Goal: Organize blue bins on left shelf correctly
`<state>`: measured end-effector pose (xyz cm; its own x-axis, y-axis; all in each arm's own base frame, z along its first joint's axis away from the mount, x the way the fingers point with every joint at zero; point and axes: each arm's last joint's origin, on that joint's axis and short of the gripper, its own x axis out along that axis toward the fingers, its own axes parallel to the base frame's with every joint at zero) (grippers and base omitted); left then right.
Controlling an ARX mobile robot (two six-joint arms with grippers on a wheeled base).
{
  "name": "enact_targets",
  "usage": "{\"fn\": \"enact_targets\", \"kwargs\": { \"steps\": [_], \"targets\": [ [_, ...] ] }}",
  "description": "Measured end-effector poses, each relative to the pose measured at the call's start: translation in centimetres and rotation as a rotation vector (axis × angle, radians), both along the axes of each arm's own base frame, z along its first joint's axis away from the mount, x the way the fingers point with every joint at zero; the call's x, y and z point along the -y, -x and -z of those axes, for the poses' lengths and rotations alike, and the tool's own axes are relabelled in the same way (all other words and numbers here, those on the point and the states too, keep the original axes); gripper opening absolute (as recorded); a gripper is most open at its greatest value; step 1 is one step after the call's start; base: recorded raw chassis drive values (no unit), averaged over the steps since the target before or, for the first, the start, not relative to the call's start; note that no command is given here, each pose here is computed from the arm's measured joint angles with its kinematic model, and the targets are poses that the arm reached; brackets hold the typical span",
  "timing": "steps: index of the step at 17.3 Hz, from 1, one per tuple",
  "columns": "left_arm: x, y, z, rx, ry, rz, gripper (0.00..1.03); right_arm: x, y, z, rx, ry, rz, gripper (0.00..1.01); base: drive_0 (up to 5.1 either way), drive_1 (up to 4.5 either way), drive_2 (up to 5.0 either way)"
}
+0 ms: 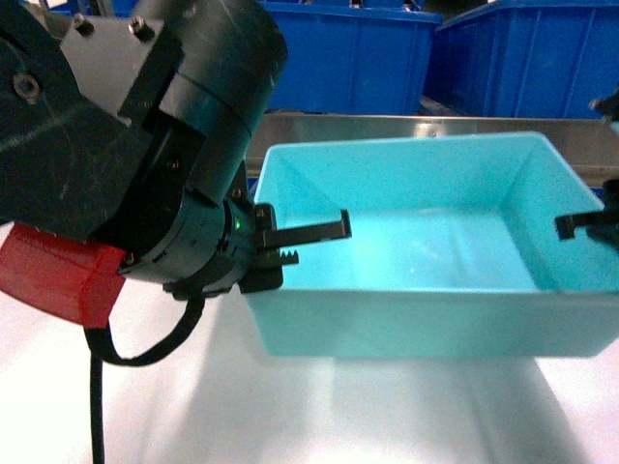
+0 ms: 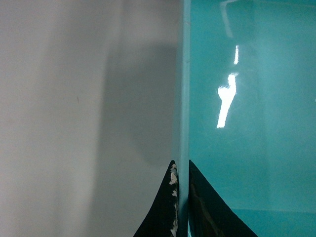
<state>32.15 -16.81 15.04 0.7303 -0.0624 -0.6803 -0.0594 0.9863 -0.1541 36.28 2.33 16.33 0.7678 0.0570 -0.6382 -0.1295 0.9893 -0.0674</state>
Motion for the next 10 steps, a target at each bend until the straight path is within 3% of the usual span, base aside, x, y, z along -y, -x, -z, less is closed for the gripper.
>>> {"fn": "enact_targets", "kwargs": {
  "steps": [2, 10],
  "targets": [
    [0.09, -0.14, -0.64, 0.024, 0.004, -0.001, 0.02, 0.06, 0.21, -1.56, 0.055, 0.003, -0.006, 0.03, 0.0, 0.0, 0.0],
    [0.13, -0.02, -0.55, 0.012, -0.003, 0.008, 0.02, 0.18, 0.22, -0.72, 0.023, 0.004, -0.004, 0.03, 0.0, 0.0, 0.0]
  ]
}}
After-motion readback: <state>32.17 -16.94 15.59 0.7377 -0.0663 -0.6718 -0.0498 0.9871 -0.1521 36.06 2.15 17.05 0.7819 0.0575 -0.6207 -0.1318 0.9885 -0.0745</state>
